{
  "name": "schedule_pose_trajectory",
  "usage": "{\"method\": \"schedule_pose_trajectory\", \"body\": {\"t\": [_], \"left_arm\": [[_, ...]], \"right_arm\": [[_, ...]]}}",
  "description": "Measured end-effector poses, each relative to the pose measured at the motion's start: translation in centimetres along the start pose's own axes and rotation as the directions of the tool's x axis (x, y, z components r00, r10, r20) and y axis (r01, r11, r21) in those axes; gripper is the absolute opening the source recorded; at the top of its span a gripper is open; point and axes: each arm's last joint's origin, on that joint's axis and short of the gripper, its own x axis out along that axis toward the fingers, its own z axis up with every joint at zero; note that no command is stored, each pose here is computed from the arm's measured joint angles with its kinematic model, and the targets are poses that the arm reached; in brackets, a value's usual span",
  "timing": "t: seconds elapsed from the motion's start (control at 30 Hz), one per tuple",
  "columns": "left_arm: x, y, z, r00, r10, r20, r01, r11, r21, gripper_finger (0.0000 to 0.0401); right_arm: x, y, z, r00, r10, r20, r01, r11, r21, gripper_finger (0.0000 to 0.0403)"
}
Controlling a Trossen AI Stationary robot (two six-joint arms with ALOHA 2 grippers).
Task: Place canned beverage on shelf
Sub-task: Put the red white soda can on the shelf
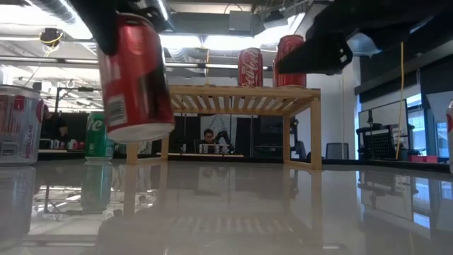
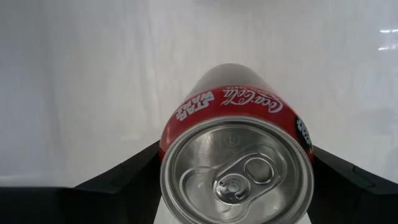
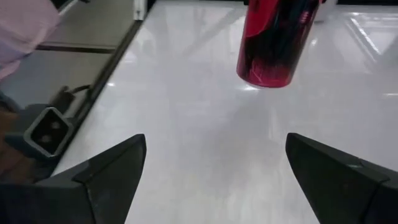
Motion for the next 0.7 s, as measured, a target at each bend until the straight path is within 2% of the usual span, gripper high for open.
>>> {"method": "schedule_pose_trajectory", "body": {"t": [0.23,0.43,0.6,0.7], "left_arm": [[0.1,0.8,0.8,0.999,-0.005,0.047,0.002,0.998,0.06,0.0284],[0.4,0.7,1.5,0.995,-0.005,0.101,-0.005,0.995,0.097,0.0284],[1.8,0.4,1.7,0.998,0.013,0.067,-0.021,0.994,0.11,0.0285],[2.4,0.2,1.7,0.998,0.015,0.057,-0.022,0.991,0.132,0.0285]], "right_arm": [[0.9,-0.1,-0.2,0.998,-0.048,0.046,0.049,0.999,-0.019,0.0381],[2.1,-1.5,-0.5,0.996,-0.08,0.047,0.08,0.997,-0.005,0.0381],[3.5,-2.7,-0.9,0.994,-0.093,0.065,0.092,0.996,0.01,0.0381],[4.2,-3.3,-1.1,0.986,-0.135,0.098,0.135,0.991,0.009,0.0381]]}}
